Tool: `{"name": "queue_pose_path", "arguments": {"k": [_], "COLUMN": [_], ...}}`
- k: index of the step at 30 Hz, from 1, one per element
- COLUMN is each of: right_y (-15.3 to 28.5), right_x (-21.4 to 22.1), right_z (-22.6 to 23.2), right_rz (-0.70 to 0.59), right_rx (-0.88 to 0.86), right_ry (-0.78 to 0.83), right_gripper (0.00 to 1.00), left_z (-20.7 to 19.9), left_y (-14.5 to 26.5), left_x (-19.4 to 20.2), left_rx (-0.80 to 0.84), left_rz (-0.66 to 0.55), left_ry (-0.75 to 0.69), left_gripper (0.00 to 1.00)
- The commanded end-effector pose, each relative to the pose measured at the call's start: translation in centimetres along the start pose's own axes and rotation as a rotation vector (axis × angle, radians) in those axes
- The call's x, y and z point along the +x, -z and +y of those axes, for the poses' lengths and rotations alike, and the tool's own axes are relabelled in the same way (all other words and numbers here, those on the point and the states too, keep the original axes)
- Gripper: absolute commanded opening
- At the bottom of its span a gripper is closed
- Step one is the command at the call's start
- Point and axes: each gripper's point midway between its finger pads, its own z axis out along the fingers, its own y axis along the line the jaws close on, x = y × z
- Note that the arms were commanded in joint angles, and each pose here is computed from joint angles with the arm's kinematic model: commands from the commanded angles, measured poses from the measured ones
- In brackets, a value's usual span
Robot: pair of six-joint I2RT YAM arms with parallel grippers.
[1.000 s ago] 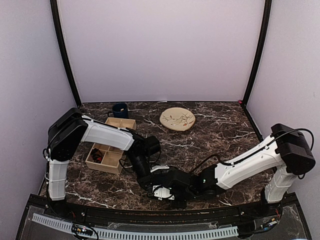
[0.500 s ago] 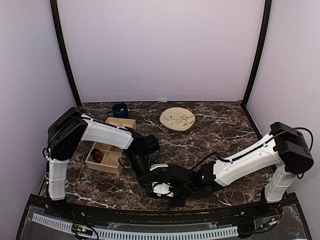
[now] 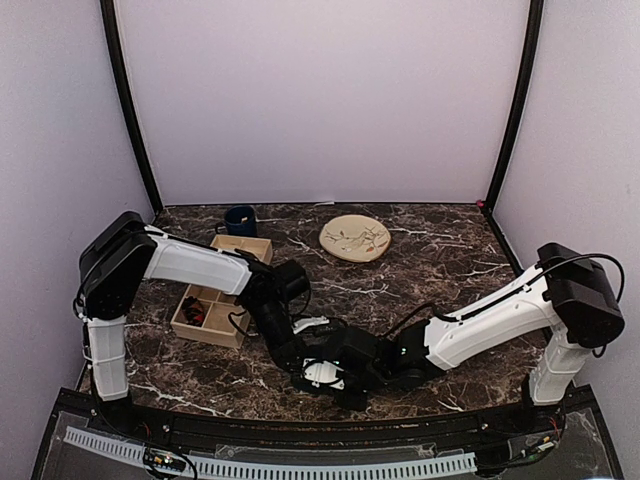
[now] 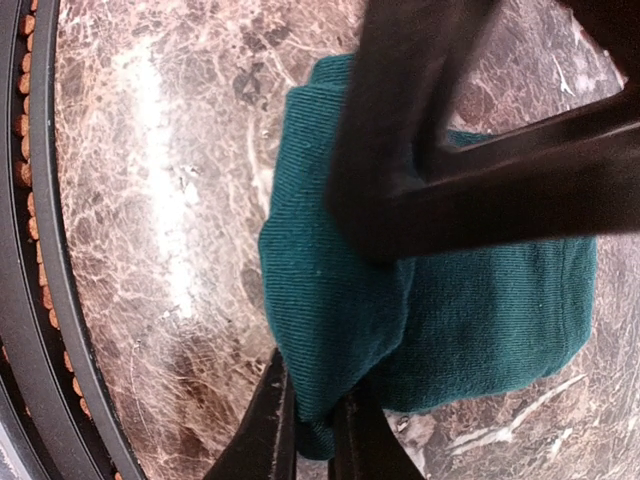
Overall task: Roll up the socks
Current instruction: Roll the sock at the center of the board.
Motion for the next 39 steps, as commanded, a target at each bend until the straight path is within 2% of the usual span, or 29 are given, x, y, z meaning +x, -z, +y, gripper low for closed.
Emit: {"name": "queue_pose_path", "arguments": {"k": [1, 9, 23, 30, 39], "right_y": [-1.1, -1.1, -1.1, -1.0, -0.6], "right_x": [3.2, 3.0, 3.2, 3.5, 3.7], "right_z": [0.4, 0.6, 0.8, 0.6, 0.3], "right_rz": [0.117, 0.122, 0.140, 0.150, 0.136], "right_rx": [-0.026, -0.037, -0.222, -0.324, -0.429], "right_ry": [-0.010, -0.026, -0.182, -0.262, -0.368], "right_gripper": [0.00, 0.00, 0.00, 0.00, 0.00], "left_z": [-0.6, -0.9, 2.2, 2.5, 1.4], "left_y": [2.5, 4.1, 7.6, 9.2, 9.2], "left_x": [-1.2, -1.8, -1.8, -1.6, -0.5], "left_rx": [-0.041, -0.068, -0.382, -0.468, -0.566], "left_rz": [-0.093, -0.183, -0.378, -0.512, -0.559], "left_ry": [-0.023, -0.021, -0.001, 0.012, -0.078], "left_gripper": [0.30, 0.31, 0.32, 0.32, 0.35]}}
